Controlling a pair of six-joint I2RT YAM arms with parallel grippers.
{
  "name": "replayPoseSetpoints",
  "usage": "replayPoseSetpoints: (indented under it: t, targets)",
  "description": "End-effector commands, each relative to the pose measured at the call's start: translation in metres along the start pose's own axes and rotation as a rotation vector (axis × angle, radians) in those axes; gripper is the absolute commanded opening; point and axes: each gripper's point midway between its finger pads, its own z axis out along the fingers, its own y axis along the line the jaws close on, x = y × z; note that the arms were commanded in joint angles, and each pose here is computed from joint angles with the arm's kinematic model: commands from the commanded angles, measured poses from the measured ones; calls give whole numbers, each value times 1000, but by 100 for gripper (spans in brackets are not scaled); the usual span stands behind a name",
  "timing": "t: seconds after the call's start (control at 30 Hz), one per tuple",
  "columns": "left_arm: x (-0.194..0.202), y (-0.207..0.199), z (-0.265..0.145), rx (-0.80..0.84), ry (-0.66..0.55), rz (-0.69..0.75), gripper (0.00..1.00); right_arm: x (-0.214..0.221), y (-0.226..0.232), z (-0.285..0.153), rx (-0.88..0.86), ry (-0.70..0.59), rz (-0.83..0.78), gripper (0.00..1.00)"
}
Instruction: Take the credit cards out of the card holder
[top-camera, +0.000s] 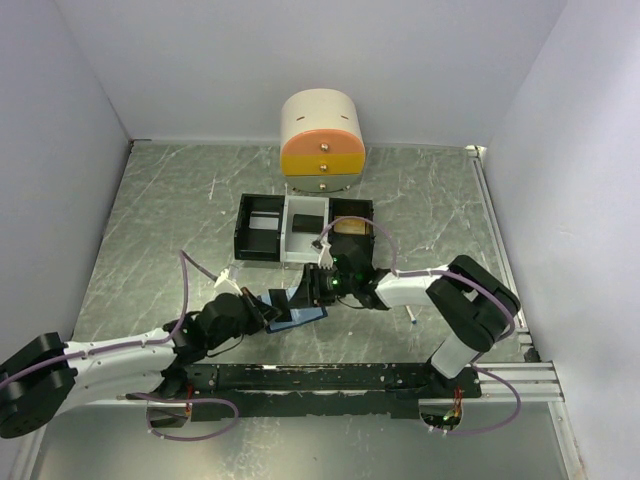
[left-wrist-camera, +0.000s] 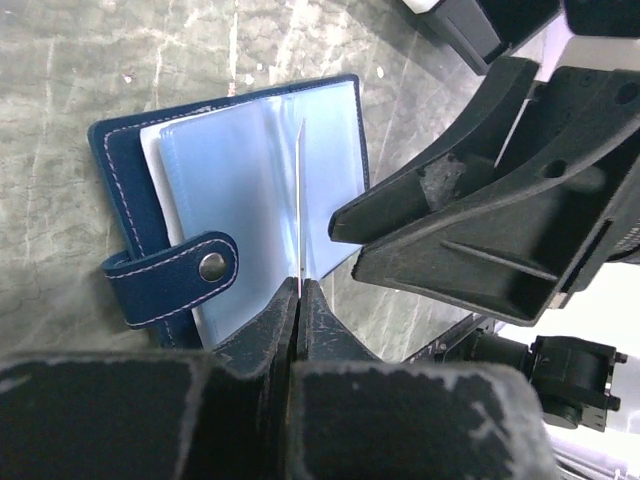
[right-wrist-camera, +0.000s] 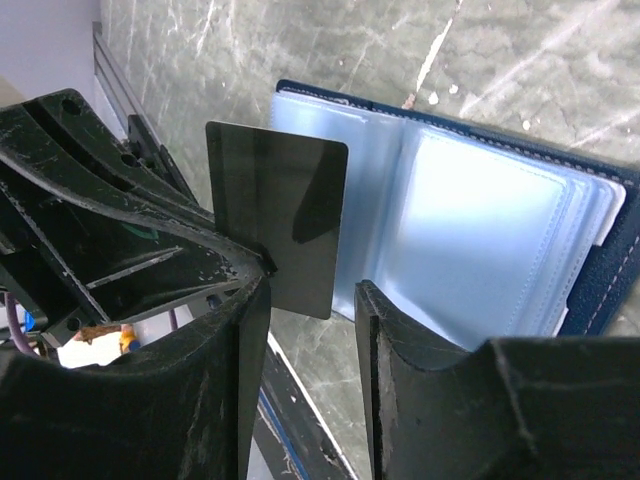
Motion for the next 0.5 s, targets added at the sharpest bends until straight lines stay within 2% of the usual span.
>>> replayPoseSetpoints:
  t: [0.0, 0.2, 0.47]
  targets:
    - [0, -28, -5, 130, 7, 3, 7, -2, 9, -4, -66, -33, 20, 40]
    - [1, -60, -21, 288, 37, 27, 7, -15, 21, -29, -179, -133, 46, 43]
    - [2, -90, -47, 468, 53, 125, 7, -38, 59, -71, -323, -297, -81, 53]
